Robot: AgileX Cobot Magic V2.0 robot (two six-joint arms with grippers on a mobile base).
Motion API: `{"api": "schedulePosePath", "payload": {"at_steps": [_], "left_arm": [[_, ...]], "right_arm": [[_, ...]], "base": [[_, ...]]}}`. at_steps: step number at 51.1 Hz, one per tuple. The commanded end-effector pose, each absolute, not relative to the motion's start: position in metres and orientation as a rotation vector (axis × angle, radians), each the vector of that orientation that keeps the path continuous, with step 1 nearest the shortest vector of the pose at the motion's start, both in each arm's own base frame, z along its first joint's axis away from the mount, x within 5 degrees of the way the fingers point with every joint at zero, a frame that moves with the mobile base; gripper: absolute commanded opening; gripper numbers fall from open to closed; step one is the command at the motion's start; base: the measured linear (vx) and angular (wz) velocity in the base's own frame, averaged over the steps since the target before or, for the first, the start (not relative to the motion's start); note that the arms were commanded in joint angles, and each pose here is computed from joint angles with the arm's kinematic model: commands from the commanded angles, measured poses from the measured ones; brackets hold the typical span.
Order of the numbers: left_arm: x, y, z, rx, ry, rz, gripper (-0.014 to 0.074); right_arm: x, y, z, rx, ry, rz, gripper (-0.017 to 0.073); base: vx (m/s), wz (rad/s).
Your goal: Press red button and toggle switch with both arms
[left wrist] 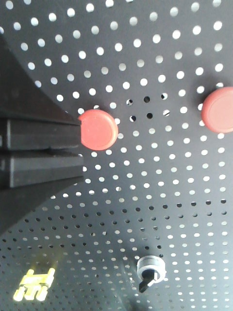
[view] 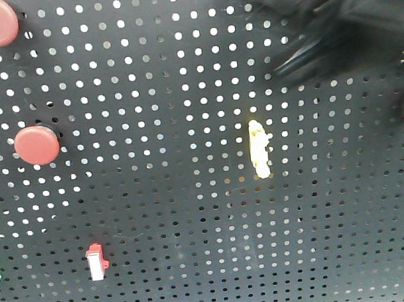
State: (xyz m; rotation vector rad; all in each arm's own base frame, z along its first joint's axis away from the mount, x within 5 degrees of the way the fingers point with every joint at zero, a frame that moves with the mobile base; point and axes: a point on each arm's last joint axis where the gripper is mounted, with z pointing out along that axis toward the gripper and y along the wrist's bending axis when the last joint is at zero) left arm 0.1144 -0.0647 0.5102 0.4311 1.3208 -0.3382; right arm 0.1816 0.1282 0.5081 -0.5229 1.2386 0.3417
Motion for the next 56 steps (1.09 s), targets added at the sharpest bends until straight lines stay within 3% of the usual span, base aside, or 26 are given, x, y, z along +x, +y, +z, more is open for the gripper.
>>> {"api": "schedulePosePath", "payload": {"at_steps": [1, 42, 49, 56], "left_arm": [[0.109, -0.063, 0.524, 0.4, 1.242, -0.366, 0.0002], [0.111, -0.063, 0.51, 0.438, 1.351, -0.335, 0.0002], [0.111, -0.047, 0.484, 0.371, 1.372, -0.234, 0.0002], [0.108, -0.028, 0.427, 0.262, 1.382, -0.111, 0.0002]], "right_arm": [[0.159, 0.118, 0.523, -0.505, 1.097, 0.373, -0.0003], [0.153, 0.113, 0.514, -0.51, 1.124, 0.365, -0.0003], [0.153, 0.113, 0.514, -0.51, 1.124, 0.365, -0.0003], [0.153, 0.113, 0.514, -0.51, 1.124, 0.365, -0.0003]], "base": [[0.0, 0.0], [0.0, 0.0], [0.0, 0.0], [0.0, 0.0]]}}
